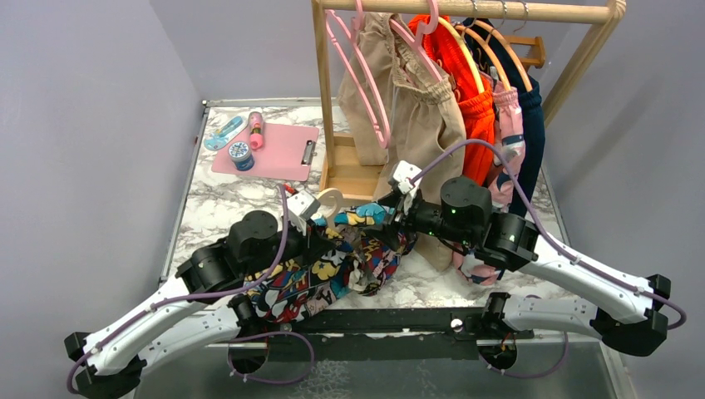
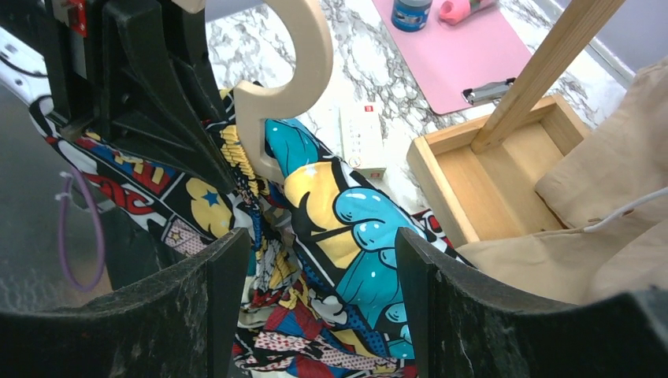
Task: Place the shorts on the hanger
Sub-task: Hang the shorts on the hanger.
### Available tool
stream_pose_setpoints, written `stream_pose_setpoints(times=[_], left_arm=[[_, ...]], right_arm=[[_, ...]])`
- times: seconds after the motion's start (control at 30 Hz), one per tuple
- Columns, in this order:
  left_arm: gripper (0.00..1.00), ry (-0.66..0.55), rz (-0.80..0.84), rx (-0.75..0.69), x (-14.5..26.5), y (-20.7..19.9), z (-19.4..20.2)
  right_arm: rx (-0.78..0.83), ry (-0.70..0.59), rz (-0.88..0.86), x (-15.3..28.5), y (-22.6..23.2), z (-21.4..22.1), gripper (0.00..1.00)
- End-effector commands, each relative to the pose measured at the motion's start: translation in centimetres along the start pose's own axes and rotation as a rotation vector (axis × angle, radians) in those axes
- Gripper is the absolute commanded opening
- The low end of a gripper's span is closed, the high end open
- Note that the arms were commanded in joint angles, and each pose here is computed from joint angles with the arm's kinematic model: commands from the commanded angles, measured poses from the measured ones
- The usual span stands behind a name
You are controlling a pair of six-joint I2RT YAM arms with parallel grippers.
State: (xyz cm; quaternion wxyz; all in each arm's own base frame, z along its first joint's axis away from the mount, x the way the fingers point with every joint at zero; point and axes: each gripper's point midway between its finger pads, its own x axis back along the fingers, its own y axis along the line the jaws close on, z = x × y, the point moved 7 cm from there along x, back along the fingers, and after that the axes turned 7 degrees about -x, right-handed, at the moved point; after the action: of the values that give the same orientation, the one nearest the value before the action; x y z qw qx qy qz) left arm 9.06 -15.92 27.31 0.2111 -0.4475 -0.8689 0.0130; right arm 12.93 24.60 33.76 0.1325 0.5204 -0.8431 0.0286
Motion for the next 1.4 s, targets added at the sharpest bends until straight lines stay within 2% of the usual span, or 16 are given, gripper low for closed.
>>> stream_pose_setpoints(times=[0.0,0.33,0.47,0.53,0.7,0.87,0.97,1.1,1.17,1.23,1.37], left_arm=[[0.00,-0.091,0.059,0.023,0.4,-1.0,-2.5],[0.00,-0.080,0.085,0.050,0.2,-1.5,-2.8],[0.00,-0.068,0.097,0.056,0.0,-1.6,-2.5],[0.00,-0.061,0.101,0.058,0.0,-1.6,-2.4],[0.00,-0.071,0.108,0.061,0.2,-1.7,-2.5],[0.00,-0.078,0.107,0.058,0.3,-1.7,-2.5],[0.00,-0.078,0.114,0.057,0.3,-1.7,-2.4],[0.00,-0.083,0.112,0.049,0.6,-1.6,-2.0],[0.00,-0.086,0.113,0.040,0.7,-1.5,-1.7],[0.00,-0.092,0.112,0.029,1.0,-1.4,-1.2],[0.00,-0.113,0.118,-0.012,1.4,-1.2,-0.7]], right_arm=[[0.064,-0.031,-0.003,-0.8,0.0,0.0,0.69],[0.072,-0.004,-0.039,-1.8,0.2,1.0,0.64],[0.066,0.004,0.006,-2.4,-0.3,1.2,0.55],[0.066,0.009,-0.012,-2.6,-0.1,1.2,0.56],[0.066,0.035,-0.079,-3.0,0.6,1.8,0.65],[0.052,0.080,-0.028,-3.8,0.0,2.7,0.62],[0.047,0.087,0.000,-4.0,-0.2,2.7,0.51],[0.007,0.061,0.054,-3.6,-0.5,1.5,0.26],[-0.007,0.025,0.033,-2.9,-0.1,0.4,0.17],[-0.027,0.000,0.008,-2.3,0.3,-0.7,0.03],[-0.082,0.033,-0.013,-1.5,0.9,-2.1,0.01]])
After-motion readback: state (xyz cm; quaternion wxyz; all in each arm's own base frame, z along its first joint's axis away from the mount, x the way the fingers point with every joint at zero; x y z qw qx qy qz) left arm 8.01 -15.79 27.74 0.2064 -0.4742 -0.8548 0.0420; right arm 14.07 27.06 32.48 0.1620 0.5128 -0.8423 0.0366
